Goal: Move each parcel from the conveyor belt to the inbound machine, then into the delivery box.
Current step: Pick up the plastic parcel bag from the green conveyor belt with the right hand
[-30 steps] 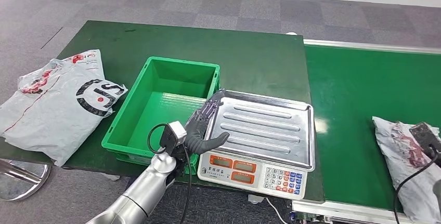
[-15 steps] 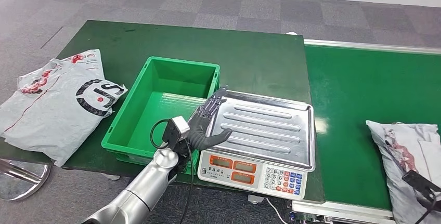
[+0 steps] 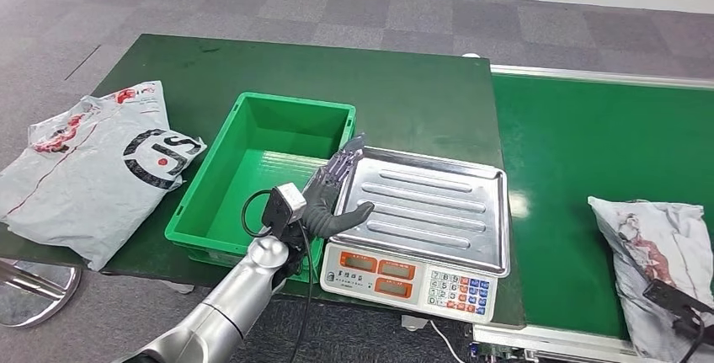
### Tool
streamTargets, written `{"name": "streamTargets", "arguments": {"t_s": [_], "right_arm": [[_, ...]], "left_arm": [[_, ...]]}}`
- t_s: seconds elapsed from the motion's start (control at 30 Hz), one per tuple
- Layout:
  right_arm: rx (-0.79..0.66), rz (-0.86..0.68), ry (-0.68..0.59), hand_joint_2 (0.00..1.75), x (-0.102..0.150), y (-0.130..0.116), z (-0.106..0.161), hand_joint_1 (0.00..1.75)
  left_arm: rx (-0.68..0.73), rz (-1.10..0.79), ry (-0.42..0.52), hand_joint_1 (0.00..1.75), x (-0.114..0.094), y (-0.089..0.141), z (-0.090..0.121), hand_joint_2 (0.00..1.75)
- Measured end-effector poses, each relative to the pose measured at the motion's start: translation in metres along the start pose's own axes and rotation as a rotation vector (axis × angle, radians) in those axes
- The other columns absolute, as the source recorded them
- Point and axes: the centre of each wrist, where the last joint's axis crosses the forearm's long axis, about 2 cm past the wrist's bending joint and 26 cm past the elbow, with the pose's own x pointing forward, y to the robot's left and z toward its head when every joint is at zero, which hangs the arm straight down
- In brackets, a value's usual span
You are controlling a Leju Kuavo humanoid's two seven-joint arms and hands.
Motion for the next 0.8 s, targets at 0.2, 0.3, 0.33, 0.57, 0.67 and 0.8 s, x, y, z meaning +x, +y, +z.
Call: {"name": "streamTargets", "arguments": {"t_s": [0.2, 0.3, 0.33, 0.57, 0.67, 0.8], "right_arm": [[-0.224, -0.079, -0.154, 1.75, 0.032, 0.004, -0.002, 1.75], [-0.327, -0.111, -0.242, 1.75, 0.046, 0.003, -0.001, 1.75], [-0.359, -0.120, -0.266, 1.75, 0.050, 0.001, 0.000, 1.75], [-0.417, -0.140, -0.327, 1.75, 0.067, -0.001, 0.003, 1.75], [-0.420, -0.144, -0.334, 1.75, 0.069, -0.001, 0.003, 1.75], [-0.418, -0.146, -0.337, 1.75, 0.071, 0.000, 0.003, 1.75]], "left_arm": [[0.005, -0.006, -0.006, 0.00, 0.001, 0.000, 0.000, 1.75], [0.005, -0.005, -0.009, 0.00, 0.001, 0.000, 0.000, 1.75], [0.005, -0.005, -0.009, 0.00, 0.001, 0.000, 0.001, 1.75], [0.006, -0.005, -0.010, 0.00, 0.001, -0.001, 0.002, 1.75], [0.007, -0.005, -0.010, 0.00, 0.001, 0.000, 0.003, 1.75], [0.007, -0.006, -0.011, 0.00, 0.002, 0.000, 0.003, 1.75]]}}
